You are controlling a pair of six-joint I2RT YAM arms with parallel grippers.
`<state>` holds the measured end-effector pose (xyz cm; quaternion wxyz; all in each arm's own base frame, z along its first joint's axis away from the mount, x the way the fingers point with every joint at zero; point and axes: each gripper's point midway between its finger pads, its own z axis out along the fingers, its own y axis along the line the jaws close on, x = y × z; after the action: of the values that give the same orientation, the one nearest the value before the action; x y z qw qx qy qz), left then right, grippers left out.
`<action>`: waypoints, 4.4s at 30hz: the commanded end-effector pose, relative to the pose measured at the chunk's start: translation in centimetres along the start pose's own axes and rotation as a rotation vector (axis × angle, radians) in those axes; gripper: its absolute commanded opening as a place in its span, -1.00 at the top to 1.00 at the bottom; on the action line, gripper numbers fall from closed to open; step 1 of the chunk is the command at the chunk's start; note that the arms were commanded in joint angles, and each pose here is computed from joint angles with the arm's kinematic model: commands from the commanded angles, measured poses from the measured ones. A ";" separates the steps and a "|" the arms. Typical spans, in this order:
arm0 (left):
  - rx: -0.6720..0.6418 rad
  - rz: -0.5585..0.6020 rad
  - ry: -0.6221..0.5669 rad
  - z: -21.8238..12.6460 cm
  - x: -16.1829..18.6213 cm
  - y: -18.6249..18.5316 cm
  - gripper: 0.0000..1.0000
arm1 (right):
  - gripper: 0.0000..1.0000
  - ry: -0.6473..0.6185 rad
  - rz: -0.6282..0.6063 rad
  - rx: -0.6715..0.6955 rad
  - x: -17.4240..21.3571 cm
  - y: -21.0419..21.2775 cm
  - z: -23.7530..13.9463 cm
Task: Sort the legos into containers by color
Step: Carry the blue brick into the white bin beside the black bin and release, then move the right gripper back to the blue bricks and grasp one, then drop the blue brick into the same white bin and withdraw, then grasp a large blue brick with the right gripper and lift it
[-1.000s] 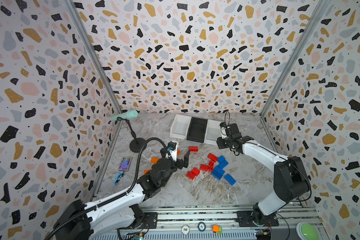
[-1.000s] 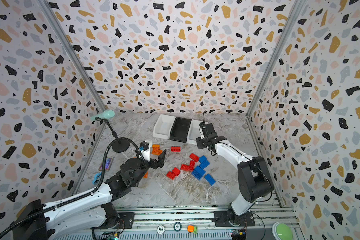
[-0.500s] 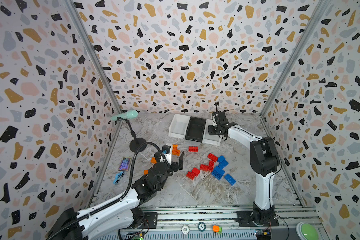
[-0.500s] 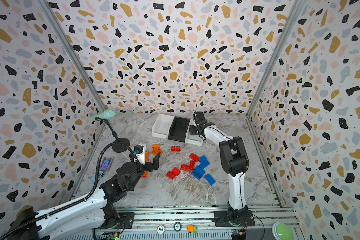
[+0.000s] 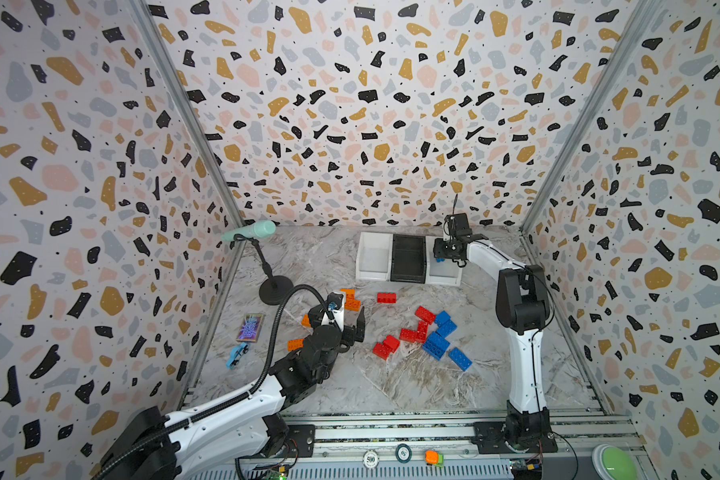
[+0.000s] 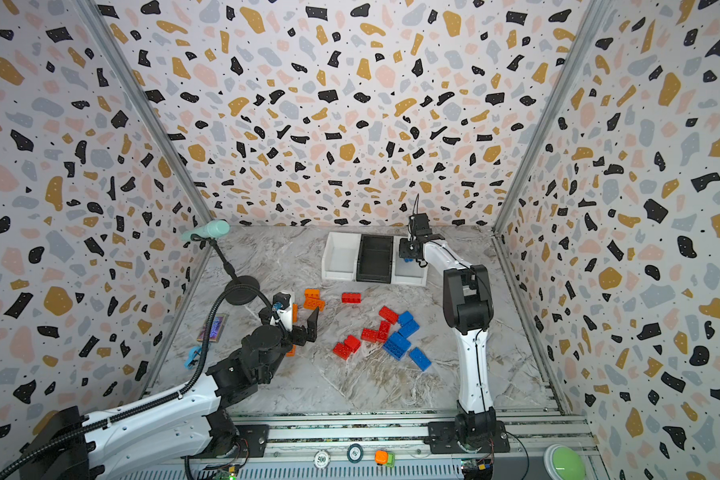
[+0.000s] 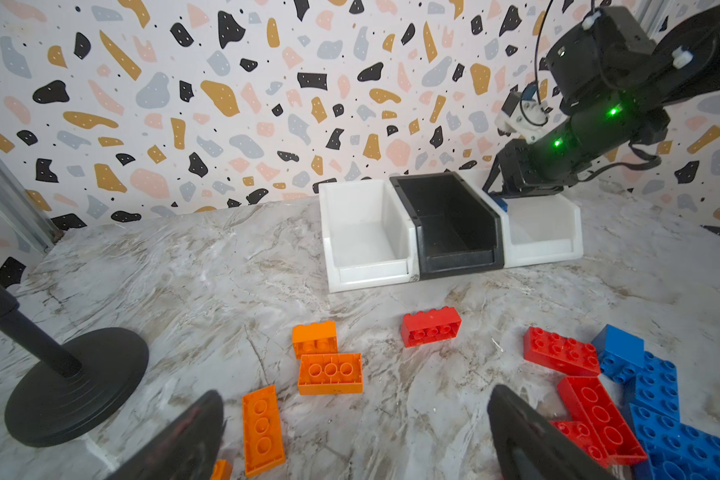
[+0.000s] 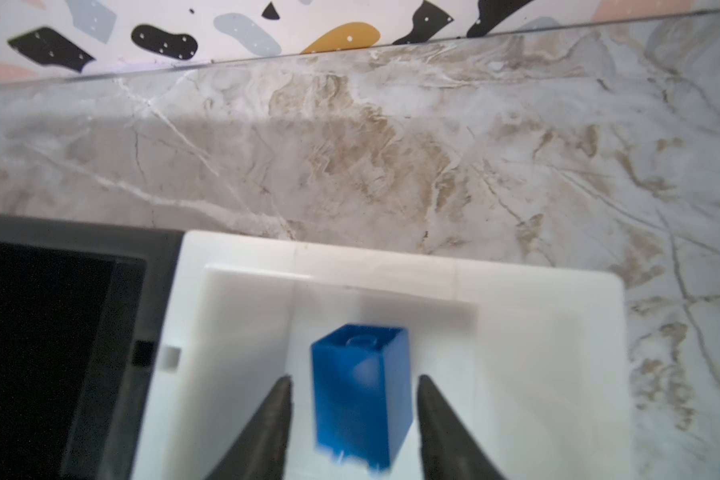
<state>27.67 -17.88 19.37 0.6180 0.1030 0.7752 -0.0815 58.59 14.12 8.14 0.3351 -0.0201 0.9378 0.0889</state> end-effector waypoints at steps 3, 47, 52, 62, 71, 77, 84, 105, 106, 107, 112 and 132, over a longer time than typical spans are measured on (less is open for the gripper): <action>0.023 -0.054 -0.063 0.0 -2.6 -0.7 -1.00 | -0.36 -0.026 -0.062 0.005 -1.6 2.3 -4.1; 0.288 -0.046 -0.036 -3.1 -2.2 -9.0 -1.00 | -0.03 0.263 -0.158 -0.007 21.9 2.4 -12.3; 0.288 -0.042 -0.036 -2.8 -2.4 -9.3 -1.00 | -0.19 0.272 -0.164 -0.018 22.4 2.4 -12.8; 0.282 -0.045 -0.040 -3.0 -2.5 -8.9 -1.00 | 0.03 0.271 -0.159 -0.028 22.7 2.5 -12.8; 0.265 -0.048 -0.054 -3.4 -2.8 -8.2 -1.00 | 0.23 0.193 -0.153 -0.006 19.3 2.7 -15.1; 0.280 -0.028 -0.049 -2.9 -2.5 -9.0 -1.00 | 0.23 0.044 -0.140 -0.010 12.6 4.1 -16.8; 0.313 0.011 -0.067 -1.9 -3.0 -10.9 -1.00 | 0.20 -0.026 -0.103 0.035 5.7 3.7 -13.1; 0.322 0.033 -0.053 -1.1 -3.3 -12.1 -1.00 | -0.35 -0.003 -0.106 0.026 4.5 4.4 -13.5; 0.335 0.015 -0.057 -1.5 -3.3 -12.0 -1.00 | -0.35 0.011 -0.110 0.027 5.9 4.7 -14.3; 0.346 -0.003 -0.061 -1.8 -3.3 -11.9 -1.00 | -0.35 0.019 -0.114 0.026 6.9 4.9 -15.0; 0.396 -0.084 -0.068 -3.7 -2.8 -11.1 -1.00 | -0.35 0.114 -0.049 0.030 15.5 3.3 -17.4; 0.374 -0.147 -0.076 -5.8 -2.4 -9.0 -1.00 | -0.49 0.273 -0.097 0.021 24.9 1.8 -15.6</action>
<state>20.39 -25.64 23.08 0.6061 0.1681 0.7275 -0.2741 28.93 13.49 4.39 0.2037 -0.0670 0.9747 0.0638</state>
